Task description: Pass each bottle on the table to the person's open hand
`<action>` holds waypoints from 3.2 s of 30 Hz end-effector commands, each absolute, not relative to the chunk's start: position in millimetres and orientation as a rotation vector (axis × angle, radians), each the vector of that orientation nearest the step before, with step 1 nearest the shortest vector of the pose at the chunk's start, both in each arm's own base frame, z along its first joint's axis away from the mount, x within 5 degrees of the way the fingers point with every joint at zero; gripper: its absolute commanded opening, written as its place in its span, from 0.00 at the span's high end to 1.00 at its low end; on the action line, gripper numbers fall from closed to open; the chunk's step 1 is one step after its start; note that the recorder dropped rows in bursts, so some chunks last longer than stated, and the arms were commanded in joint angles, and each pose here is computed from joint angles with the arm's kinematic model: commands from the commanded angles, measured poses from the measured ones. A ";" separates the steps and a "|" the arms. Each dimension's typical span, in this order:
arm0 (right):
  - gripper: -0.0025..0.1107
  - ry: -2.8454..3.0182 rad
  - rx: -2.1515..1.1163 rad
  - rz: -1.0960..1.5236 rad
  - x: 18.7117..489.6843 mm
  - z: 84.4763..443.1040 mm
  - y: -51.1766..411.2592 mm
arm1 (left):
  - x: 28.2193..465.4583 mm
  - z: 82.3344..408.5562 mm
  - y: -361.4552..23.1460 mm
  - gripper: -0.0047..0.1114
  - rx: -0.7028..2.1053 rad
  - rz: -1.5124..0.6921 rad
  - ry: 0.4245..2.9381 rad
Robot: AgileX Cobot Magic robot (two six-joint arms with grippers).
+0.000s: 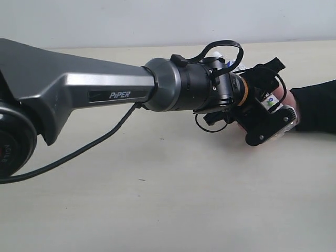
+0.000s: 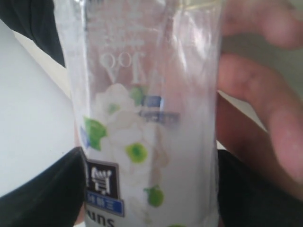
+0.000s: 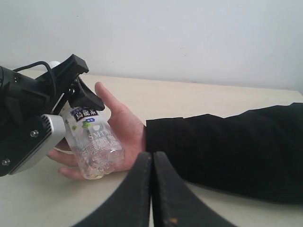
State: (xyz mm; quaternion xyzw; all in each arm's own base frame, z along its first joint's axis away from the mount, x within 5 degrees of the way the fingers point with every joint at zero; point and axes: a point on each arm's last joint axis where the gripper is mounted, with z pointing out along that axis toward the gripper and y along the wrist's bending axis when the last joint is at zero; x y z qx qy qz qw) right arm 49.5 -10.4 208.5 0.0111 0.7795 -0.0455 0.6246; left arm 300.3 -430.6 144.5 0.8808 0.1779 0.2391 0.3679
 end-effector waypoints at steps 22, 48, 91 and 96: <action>0.98 1.784 0.027 -0.103 49.4 207.4 -10.2 | 301.5 154.9 -426.5 0.22 2.285 0.672 0.462; 0.98 1.784 0.027 -0.103 49.4 207.4 -10.2 | 258.0 284.0 -391.7 0.22 2.150 0.749 0.906; 0.98 1.786 0.027 -0.103 49.4 207.3 -10.3 | 72.8 310.8 -73.0 0.96 0.794 -0.413 2.047; 0.98 1.786 0.027 -0.103 49.4 207.3 -10.3 | 61.5 314.3 -56.6 0.96 0.761 -0.434 2.011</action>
